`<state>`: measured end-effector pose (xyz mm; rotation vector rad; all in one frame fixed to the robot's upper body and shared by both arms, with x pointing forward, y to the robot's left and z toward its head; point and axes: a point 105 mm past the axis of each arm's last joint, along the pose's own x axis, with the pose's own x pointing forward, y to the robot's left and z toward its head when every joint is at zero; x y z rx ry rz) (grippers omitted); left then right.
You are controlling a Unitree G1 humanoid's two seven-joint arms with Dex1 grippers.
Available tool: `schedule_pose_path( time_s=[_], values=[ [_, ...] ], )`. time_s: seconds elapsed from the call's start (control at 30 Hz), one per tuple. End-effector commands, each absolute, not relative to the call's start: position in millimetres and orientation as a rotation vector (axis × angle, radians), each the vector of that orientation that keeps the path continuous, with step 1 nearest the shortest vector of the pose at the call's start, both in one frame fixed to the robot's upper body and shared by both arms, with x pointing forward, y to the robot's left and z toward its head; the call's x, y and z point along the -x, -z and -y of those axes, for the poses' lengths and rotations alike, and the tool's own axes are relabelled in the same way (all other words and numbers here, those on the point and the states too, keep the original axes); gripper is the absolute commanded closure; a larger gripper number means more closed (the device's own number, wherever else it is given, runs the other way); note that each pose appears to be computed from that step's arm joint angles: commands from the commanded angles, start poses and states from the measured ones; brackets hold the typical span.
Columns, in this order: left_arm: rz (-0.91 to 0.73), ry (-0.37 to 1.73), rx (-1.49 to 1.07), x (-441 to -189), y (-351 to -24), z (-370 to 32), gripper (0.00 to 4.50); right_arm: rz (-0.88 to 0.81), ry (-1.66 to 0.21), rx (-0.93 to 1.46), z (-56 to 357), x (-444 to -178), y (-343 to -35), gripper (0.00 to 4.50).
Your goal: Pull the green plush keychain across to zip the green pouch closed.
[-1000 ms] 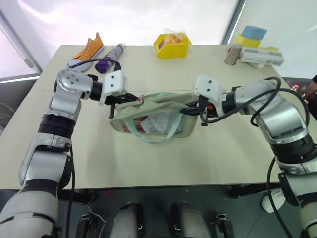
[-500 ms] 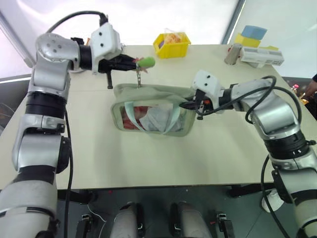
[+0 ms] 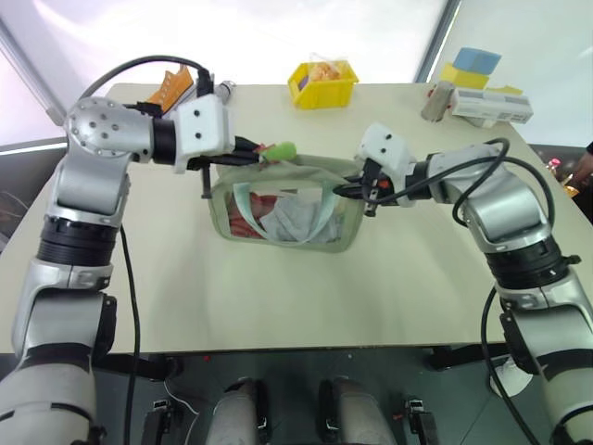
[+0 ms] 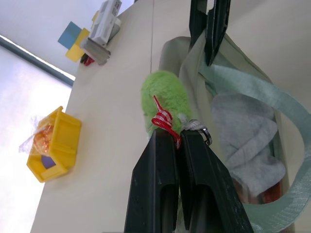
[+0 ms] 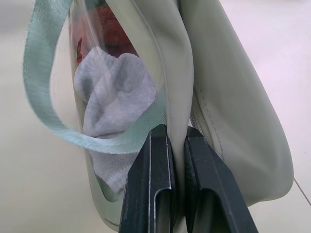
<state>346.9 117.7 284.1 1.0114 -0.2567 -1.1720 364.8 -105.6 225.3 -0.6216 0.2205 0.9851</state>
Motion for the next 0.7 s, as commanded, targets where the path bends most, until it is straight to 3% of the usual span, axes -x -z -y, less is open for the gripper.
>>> schedule_pose_path(
  time_s=[0.03,0.13,0.3,0.7],
  values=[
    [0.285,1.166,-1.106,-342,-286,-118,4.47,-0.173,-0.983,0.637,101,-366,-237,4.50],
    [0.292,1.160,-1.132,-345,-287,-120,3.49,-0.175,-0.984,0.636,101,-366,-237,4.50],
    [0.318,1.103,-1.201,-353,-298,-126,0.98,-0.176,-0.984,0.634,100,-367,-236,4.50],
    [0.285,0.968,-1.260,-363,-322,-159,0.98,-0.169,-0.986,0.628,97,-368,-234,4.50]
  ],
)
